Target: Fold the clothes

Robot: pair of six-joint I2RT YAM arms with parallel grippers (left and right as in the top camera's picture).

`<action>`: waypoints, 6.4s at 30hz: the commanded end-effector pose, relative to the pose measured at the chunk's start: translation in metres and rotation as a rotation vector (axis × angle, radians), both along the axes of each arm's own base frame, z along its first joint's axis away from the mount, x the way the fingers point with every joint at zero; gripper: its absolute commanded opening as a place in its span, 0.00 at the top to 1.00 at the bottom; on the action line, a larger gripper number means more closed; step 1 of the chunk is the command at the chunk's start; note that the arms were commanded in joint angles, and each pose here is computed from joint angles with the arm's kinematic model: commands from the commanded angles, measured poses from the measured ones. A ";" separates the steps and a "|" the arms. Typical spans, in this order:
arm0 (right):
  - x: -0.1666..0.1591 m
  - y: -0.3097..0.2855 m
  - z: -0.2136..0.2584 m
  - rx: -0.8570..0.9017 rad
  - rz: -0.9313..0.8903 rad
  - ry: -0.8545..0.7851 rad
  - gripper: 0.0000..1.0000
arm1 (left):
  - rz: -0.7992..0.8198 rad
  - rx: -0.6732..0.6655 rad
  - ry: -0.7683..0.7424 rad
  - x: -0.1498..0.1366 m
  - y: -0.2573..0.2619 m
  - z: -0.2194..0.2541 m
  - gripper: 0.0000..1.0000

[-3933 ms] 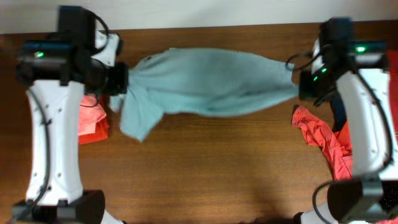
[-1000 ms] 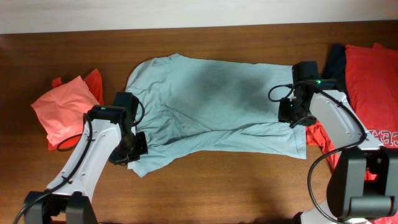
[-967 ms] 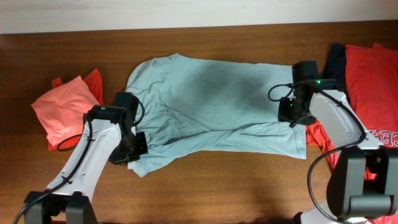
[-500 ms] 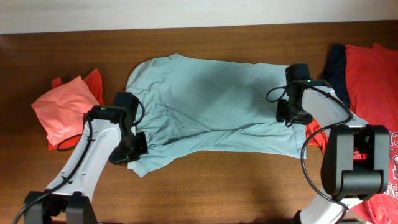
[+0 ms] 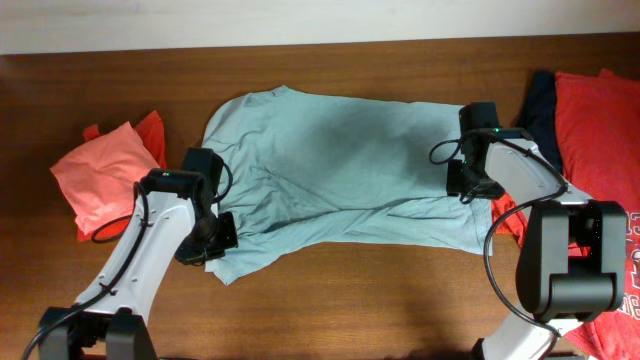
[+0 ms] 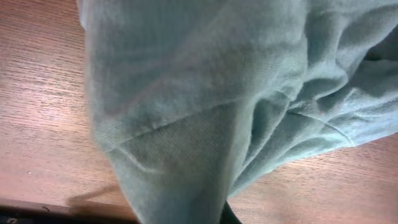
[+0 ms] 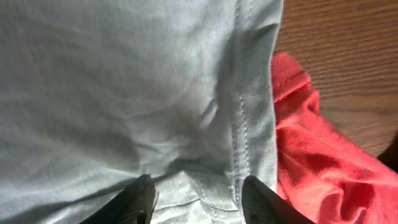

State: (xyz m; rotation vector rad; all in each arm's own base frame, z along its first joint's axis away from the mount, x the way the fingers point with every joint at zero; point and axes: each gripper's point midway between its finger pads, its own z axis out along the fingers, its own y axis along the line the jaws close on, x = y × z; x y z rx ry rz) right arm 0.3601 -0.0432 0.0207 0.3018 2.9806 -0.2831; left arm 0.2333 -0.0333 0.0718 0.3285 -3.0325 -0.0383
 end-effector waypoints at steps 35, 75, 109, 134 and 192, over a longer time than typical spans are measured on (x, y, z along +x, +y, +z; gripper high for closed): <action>-0.044 -0.012 0.274 -0.058 -0.077 -0.500 0.96 | -0.157 -0.016 -0.380 0.064 -0.005 0.194 1.00; 0.085 -0.015 0.443 -0.061 -0.061 -0.982 0.96 | -0.096 0.217 -1.429 0.248 0.060 0.448 1.00; -0.074 -0.024 0.082 -0.025 -0.121 0.357 0.96 | -0.268 -0.247 0.236 0.044 0.007 0.021 1.00; -0.104 -0.005 0.092 0.066 -0.144 0.148 0.96 | -0.045 -0.062 0.002 0.031 0.032 0.015 1.00; 0.029 -0.038 0.044 0.022 -0.150 -0.217 0.24 | -0.053 -0.042 -0.422 0.156 0.048 0.011 0.47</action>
